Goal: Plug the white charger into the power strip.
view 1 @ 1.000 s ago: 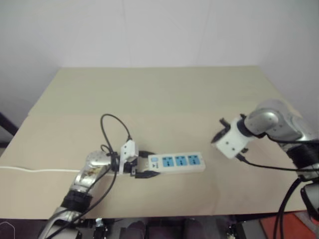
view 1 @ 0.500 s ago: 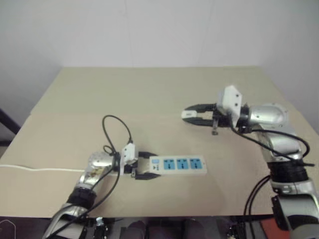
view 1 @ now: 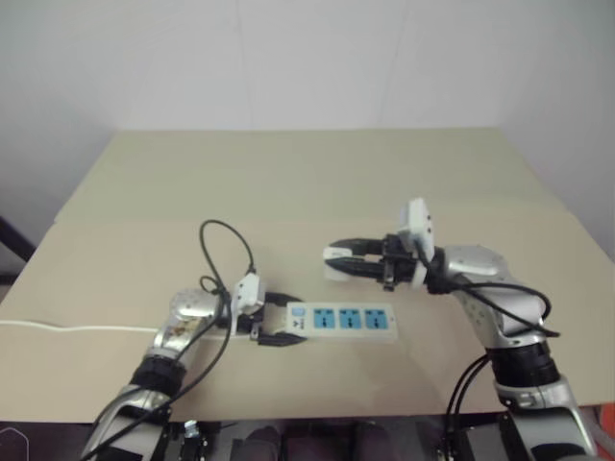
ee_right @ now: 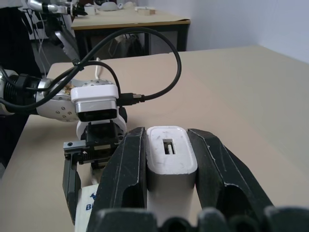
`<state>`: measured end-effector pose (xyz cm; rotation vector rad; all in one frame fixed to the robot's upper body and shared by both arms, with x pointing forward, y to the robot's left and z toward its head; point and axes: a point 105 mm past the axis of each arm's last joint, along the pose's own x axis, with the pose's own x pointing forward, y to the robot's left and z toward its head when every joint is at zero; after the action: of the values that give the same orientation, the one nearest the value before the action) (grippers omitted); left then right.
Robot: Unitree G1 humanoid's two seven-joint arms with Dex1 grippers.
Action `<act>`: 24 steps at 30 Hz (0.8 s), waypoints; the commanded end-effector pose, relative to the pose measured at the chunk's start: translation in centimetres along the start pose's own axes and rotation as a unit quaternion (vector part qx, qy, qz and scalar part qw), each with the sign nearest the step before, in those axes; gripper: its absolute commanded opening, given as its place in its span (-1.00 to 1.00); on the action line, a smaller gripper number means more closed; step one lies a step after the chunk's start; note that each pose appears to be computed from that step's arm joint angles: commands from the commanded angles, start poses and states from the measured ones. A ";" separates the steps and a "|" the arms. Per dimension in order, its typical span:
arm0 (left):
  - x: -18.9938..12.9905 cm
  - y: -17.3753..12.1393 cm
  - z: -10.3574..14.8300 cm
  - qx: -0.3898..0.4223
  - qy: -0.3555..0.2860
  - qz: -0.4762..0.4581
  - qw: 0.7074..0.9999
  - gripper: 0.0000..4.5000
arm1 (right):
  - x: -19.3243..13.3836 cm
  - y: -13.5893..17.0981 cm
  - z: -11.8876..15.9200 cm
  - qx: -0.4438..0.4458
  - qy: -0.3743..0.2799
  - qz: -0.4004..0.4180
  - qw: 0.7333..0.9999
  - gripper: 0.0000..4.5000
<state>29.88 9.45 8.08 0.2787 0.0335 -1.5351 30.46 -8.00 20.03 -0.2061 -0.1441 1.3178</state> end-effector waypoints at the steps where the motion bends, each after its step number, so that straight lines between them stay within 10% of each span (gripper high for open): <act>1: 0.0 -0.3 -0.2 0.004 0.012 -0.008 1.000 0.46 | 0.1 0.6 1.0 -0.015 -0.027 0.018 0.999 -0.51; 24: 0.1 -0.1 0.0 -0.006 0.015 -0.002 1.000 0.46 | 1.3 2.7 -1.6 0.014 -0.025 0.051 0.998 -0.51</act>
<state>29.94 9.43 8.07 0.2690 0.0531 -1.5272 28.72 -6.36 16.98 -0.1399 -0.1018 1.4187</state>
